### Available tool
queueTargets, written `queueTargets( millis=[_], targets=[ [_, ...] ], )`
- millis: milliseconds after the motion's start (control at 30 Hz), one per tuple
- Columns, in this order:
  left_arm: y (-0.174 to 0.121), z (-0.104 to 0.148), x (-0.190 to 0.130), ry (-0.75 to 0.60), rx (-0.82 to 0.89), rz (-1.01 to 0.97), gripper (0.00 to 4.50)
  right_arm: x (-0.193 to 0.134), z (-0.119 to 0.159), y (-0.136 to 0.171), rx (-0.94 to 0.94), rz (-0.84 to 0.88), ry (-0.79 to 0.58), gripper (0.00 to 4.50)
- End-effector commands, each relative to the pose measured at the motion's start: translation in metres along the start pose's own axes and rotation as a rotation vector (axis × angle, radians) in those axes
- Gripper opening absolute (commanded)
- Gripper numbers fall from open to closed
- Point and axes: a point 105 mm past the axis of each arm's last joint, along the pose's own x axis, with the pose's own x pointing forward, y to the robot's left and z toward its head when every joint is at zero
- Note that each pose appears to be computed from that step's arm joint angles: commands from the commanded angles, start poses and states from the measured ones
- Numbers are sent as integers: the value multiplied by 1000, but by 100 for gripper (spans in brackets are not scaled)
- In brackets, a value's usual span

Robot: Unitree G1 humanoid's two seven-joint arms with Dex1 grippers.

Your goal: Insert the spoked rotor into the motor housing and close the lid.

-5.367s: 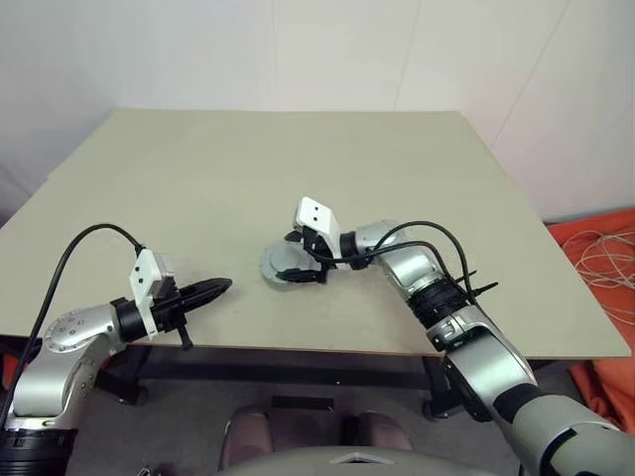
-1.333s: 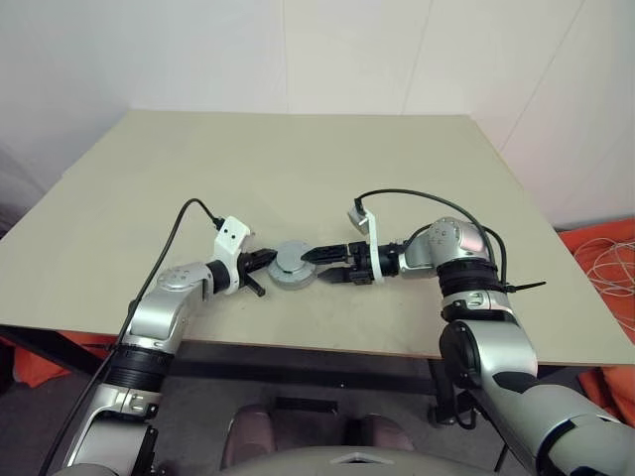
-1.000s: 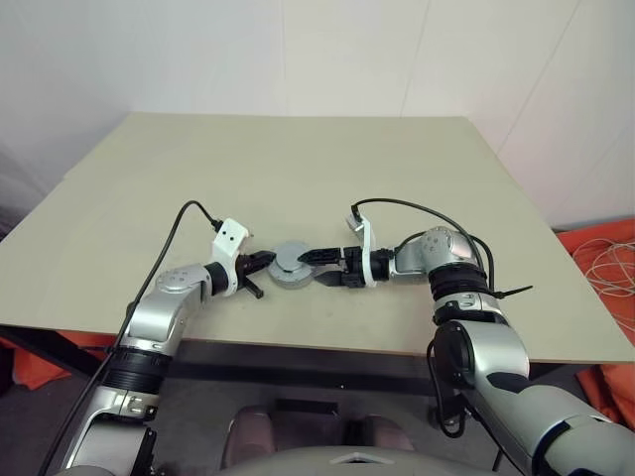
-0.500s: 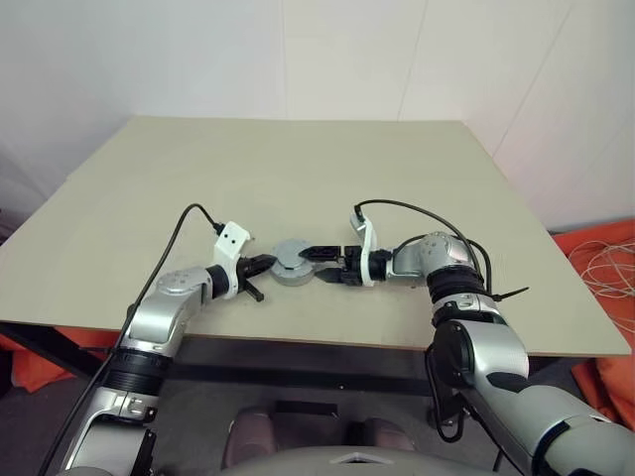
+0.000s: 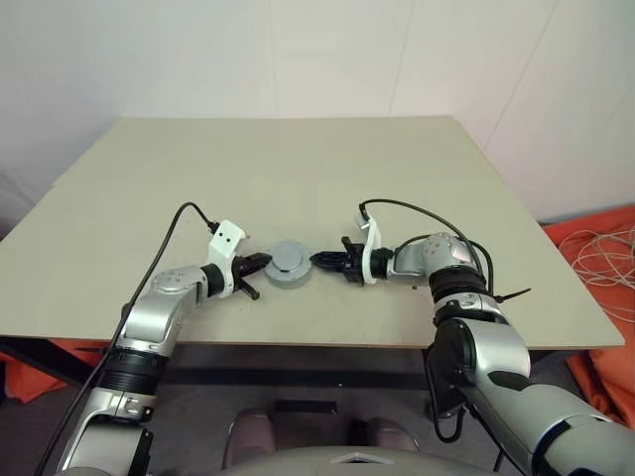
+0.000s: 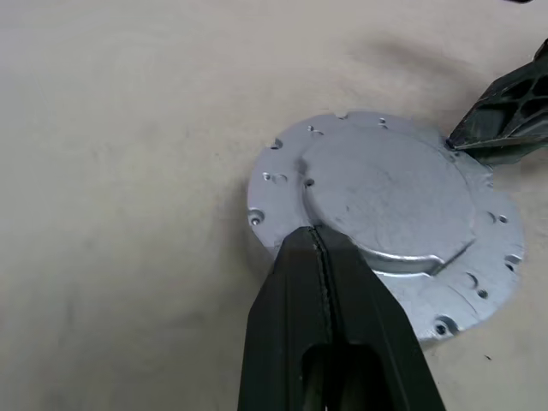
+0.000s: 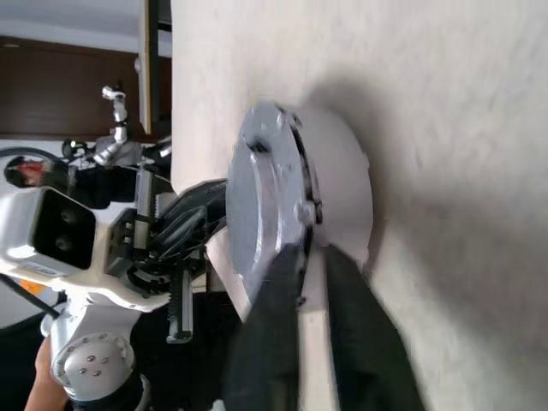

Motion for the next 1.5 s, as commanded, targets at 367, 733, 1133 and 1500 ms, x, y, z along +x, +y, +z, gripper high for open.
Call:
queueTargets(
  millis=[367, 733, 1133, 1500],
  targets=[
    [-3, -2, 1, 16, 4, -17, 0, -1, 6, 36, -142, 74, 20, 3],
    [-6, -2, 4, 22, 7, -29, 0, -23, 23, 29, -273, 32, -45, 63],
    [-7, -4, 4, 26, 7, -34, 0, -37, 9, 14, -113, -20, 80, 448],
    [-8, -5, 4, 29, 4, -34, 0, -12, -6, 19, -57, 23, 121, 448]
  ],
)
